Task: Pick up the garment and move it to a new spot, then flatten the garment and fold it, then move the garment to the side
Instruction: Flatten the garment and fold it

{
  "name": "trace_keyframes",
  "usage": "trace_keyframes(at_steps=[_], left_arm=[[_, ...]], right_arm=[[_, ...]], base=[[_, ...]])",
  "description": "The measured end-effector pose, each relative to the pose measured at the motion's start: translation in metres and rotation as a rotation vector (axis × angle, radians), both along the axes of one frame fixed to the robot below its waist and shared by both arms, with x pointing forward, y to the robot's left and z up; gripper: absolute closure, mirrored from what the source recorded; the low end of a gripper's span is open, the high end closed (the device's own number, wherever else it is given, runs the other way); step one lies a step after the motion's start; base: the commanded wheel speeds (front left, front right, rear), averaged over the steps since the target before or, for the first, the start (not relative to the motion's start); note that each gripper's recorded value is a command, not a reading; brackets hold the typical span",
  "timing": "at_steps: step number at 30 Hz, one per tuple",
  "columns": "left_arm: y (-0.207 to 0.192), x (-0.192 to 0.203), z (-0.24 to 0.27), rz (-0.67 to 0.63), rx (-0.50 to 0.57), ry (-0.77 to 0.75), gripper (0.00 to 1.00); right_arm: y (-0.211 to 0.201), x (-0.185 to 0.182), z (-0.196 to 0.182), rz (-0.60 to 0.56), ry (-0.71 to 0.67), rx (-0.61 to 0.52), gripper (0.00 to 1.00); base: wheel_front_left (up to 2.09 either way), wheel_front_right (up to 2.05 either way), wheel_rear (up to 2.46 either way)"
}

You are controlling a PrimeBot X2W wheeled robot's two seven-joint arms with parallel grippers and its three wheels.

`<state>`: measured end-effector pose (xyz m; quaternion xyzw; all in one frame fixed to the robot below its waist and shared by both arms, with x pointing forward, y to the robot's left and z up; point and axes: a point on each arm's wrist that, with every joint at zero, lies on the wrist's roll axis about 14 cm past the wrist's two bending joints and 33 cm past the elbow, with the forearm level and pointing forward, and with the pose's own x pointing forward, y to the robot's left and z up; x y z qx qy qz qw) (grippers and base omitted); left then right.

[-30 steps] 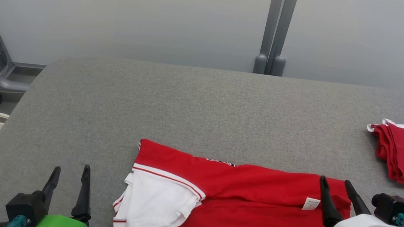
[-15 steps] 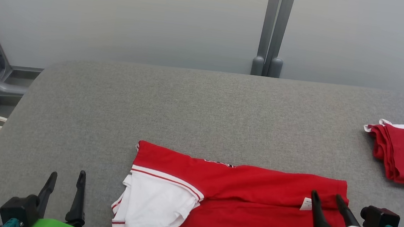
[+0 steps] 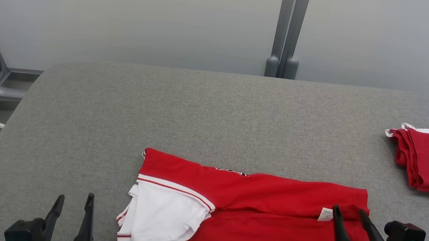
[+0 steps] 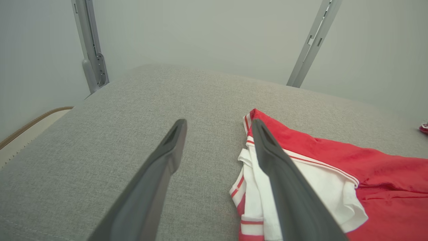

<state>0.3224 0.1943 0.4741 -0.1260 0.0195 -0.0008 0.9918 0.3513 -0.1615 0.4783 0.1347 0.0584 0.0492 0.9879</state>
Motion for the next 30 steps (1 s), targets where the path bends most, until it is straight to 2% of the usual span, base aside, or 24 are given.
trace_keyframes(at_steps=[10, 15, 18, 23, 30], left_arm=[[-0.006, 0.002, -0.008, -0.021, 0.002, 0.026, 0.0], [-0.008, 0.006, -0.011, -0.025, 0.003, 0.037, 0.0], [-0.01, 0.009, -0.014, -0.031, 0.002, 0.049, 0.0], [-0.01, 0.011, -0.021, -0.03, 0.001, 0.072, 0.0], [-0.008, 0.011, -0.028, -0.02, -0.001, 0.097, 0.0]], right_arm=[[-0.024, 0.01, 0.004, -0.056, 0.043, -0.017, 0.0], [-0.047, 0.025, 0.004, -0.099, 0.133, -0.089, 0.0], [-0.062, 0.032, -0.004, -0.122, 0.218, -0.175, 0.0], [-0.057, 0.046, -0.013, -0.097, 0.295, -0.223, 0.0], [-0.051, 0.045, -0.043, -0.069, 0.411, -0.256, 0.0]], base=[[0.0, 0.0, 0.0], [0.0, 0.0, 0.0], [0.0, 0.0, 0.0], [0.0, 0.0, 0.0], [0.0, 0.0, 0.0]])
